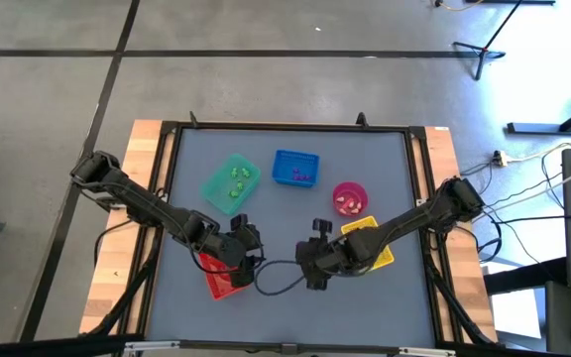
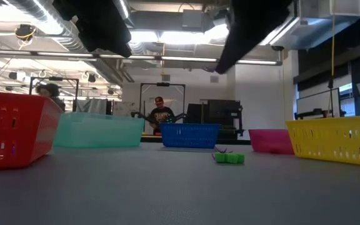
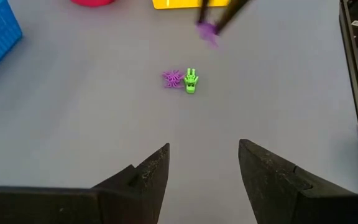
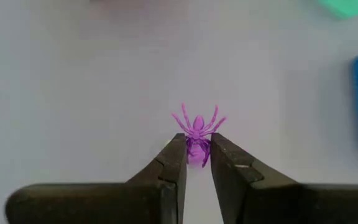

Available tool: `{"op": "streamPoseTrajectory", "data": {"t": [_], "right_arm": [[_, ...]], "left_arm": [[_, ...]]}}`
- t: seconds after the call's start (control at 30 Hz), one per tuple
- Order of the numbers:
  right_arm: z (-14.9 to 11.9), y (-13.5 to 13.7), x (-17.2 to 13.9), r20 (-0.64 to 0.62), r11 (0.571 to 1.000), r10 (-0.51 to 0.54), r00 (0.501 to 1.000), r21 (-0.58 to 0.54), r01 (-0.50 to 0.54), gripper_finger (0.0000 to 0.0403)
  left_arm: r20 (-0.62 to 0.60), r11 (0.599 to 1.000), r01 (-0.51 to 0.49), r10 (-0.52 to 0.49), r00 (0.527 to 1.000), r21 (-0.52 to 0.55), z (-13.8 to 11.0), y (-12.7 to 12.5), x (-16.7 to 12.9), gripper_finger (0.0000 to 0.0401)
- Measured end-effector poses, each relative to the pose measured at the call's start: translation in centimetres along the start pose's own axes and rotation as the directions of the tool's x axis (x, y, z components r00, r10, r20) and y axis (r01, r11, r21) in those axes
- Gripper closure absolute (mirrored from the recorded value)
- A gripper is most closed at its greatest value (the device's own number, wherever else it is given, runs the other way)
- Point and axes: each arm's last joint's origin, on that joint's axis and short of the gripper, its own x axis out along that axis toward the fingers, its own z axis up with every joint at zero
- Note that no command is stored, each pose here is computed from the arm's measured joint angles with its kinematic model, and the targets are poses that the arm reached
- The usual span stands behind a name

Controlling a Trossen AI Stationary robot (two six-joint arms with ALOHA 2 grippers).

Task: Sort Halloween decoration
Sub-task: Put the purple spider toy into the blue bin

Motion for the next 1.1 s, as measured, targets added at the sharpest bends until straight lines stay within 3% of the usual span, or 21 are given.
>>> {"op": "streamPoseTrajectory", "data": {"t": [0.43, 0.63, 0.97, 1.1], "right_arm": [[2.5, -6.2, 1.0, -0.036, 0.958, -0.119, 0.992, -0.265, 0.105, 0.034], [3.2, -9.7, 1.8, -0.054, 0.942, -0.183, 0.982, -0.294, 0.159, 0.034], [4.4, -16.3, 3.1, -0.026, 0.91, -0.255, 0.967, -0.344, 0.231, 0.034], [4.7, -19.4, 3.5, -0.008, 0.924, -0.246, 0.969, -0.304, 0.232, 0.034]], "left_arm": [[0.0, 1.0, -0.001, 0.001, 1.0, 0.0, 0.0, 0.0, 0.0, 0.0225], [-0.001, 1.0, -0.001, 0.001, 1.0, -0.015, 0.0, 0.0, 0.0, 0.0225], [0.024, 0.983, -0.074, 0.079, 0.997, -0.169, 1.1, 1.9, 0.7, 0.0225], [0.027, 0.977, -0.096, 0.103, 0.994, -0.192, 1.5, 2.8, 0.9, 0.0225]]}}
